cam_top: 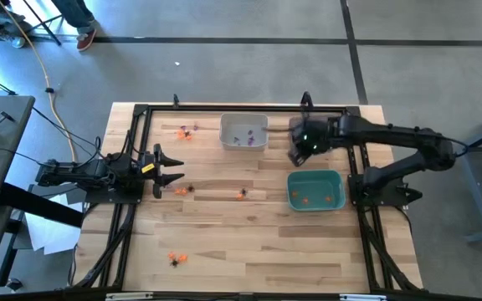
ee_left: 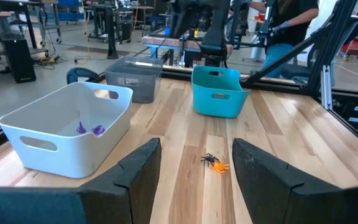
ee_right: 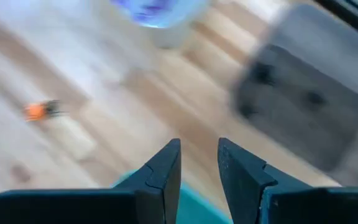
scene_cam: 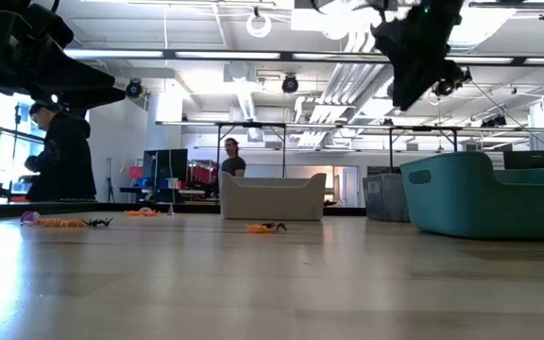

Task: Sort Halloween decoration
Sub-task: Put the black spider toy into the black bin

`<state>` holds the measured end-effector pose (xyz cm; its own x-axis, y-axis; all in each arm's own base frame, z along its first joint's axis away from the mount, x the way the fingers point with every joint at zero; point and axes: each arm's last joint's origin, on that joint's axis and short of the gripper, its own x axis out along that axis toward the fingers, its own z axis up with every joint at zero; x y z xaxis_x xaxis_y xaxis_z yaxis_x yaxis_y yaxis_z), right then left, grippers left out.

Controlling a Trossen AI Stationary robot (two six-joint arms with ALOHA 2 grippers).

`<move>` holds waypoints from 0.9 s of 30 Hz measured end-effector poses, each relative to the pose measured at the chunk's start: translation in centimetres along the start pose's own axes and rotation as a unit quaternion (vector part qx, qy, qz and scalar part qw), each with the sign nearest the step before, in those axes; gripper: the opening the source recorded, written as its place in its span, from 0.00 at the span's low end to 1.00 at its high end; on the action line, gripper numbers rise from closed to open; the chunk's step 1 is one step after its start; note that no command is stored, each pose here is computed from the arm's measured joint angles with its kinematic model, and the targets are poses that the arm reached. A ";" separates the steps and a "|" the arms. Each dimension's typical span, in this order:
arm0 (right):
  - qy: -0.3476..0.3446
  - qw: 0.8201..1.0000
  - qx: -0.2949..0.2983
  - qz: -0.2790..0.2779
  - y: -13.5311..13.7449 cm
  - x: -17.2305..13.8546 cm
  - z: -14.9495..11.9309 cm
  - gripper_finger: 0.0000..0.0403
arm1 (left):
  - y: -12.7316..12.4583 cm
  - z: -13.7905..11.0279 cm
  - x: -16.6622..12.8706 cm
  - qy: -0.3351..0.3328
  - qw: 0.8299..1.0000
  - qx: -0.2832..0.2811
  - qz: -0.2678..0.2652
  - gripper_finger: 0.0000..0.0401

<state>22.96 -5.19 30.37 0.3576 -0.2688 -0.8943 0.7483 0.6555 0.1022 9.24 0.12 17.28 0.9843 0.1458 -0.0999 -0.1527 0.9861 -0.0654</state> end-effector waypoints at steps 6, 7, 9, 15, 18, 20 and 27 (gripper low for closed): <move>-0.028 0.995 -0.035 0.089 5.2 -0.2 -2.0 0.25 | 0.0 0.0 0.0 0.000 1.000 0.000 0.000 0.46; -0.034 0.993 -0.042 0.104 6.1 -0.1 -2.3 0.25 | 0.0 0.0 0.0 0.000 1.000 0.000 0.000 0.46; -0.045 0.988 -0.055 0.134 7.9 0.2 -2.8 0.25 | 0.0 0.0 0.0 0.000 1.000 0.000 0.000 0.46; -0.062 0.977 -0.084 0.188 12.6 2.7 -4.1 0.25 | 0.0 0.0 0.0 0.000 1.000 0.000 0.000 0.46; -0.052 0.975 -0.092 0.193 14.1 4.7 -4.6 0.25 | 0.0 0.0 0.0 0.000 1.000 0.000 0.000 0.46; -0.042 0.974 -0.102 0.199 14.9 6.2 -4.8 0.25 | 0.0 0.0 0.0 0.000 1.000 0.000 0.000 0.46; -0.017 0.974 -0.108 0.201 15.7 10.3 -4.4 0.25 | 0.0 0.0 0.0 0.000 1.000 0.000 0.000 0.46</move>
<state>35.96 5.46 20.84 0.6177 0.0188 -0.7862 0.4107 0.8449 0.3429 9.24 0.12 17.28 0.9842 0.1459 -0.1000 -0.1528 0.9861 -0.0653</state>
